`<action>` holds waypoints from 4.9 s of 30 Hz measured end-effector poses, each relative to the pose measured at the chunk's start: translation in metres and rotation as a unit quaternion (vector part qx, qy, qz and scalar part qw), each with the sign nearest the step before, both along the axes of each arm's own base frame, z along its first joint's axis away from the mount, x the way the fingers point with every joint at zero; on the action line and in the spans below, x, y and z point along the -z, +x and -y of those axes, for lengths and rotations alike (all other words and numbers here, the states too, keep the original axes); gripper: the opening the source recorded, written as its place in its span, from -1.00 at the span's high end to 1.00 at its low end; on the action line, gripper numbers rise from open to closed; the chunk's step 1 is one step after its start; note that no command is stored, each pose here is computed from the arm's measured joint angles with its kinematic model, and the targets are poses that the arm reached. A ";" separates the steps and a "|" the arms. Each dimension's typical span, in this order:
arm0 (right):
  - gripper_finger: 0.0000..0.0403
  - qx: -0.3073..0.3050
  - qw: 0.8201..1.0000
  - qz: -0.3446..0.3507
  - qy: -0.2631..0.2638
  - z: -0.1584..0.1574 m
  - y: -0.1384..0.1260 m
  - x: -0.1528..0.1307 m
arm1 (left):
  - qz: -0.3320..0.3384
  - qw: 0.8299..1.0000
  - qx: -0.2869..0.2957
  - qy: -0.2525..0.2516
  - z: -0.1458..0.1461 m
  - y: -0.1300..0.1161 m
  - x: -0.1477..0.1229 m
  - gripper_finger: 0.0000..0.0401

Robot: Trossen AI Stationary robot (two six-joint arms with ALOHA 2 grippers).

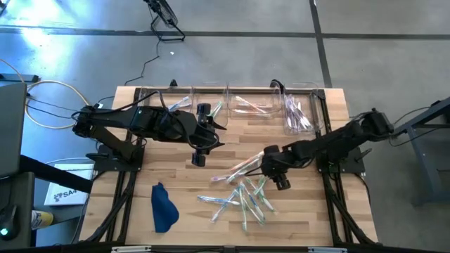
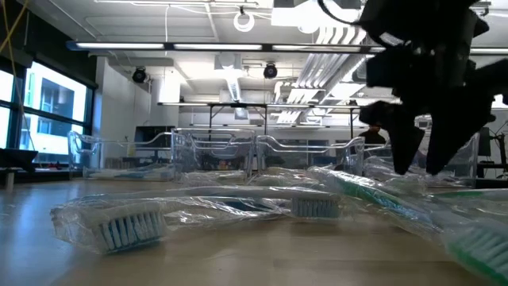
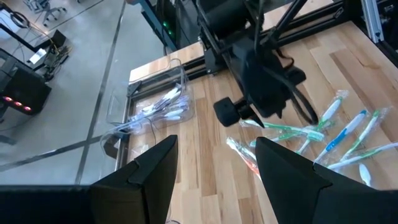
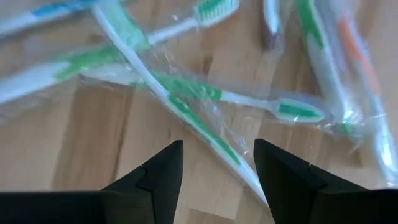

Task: Pick & Place Toothbrushes
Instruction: Put the green toothbrush into the middle left transparent bin

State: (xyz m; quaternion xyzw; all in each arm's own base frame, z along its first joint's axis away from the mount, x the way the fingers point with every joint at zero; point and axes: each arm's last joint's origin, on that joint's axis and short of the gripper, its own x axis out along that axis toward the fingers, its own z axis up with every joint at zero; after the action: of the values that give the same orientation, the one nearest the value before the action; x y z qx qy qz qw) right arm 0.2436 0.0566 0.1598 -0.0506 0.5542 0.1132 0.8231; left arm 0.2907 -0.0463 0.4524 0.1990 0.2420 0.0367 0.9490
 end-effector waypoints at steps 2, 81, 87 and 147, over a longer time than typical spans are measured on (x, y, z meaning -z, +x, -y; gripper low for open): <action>0.06 0.000 1.000 -0.007 -0.002 -0.001 0.004 0.008 | 0.000 1.000 0.000 0.000 0.000 0.000 0.000 -0.04; 0.90 0.156 0.820 0.551 -0.017 0.023 -0.048 -0.203 | 0.287 0.947 0.117 -0.078 -0.055 0.080 -0.017 -0.04; 0.90 0.153 0.802 0.577 -0.016 0.023 -0.048 -0.209 | 0.290 0.946 0.114 -0.086 -0.055 0.085 -0.015 -0.04; 0.90 0.180 0.808 0.559 -0.041 0.023 -0.039 -0.202 | 0.273 0.944 0.105 -0.153 -0.055 0.105 0.004 0.92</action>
State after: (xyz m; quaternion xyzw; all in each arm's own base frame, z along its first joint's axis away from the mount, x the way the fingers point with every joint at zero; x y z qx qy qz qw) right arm 0.2045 0.0337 0.3617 -0.0383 0.0013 -0.1080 0.9934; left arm 0.3959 0.0090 0.4481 0.0583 -0.0463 -0.0477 0.9961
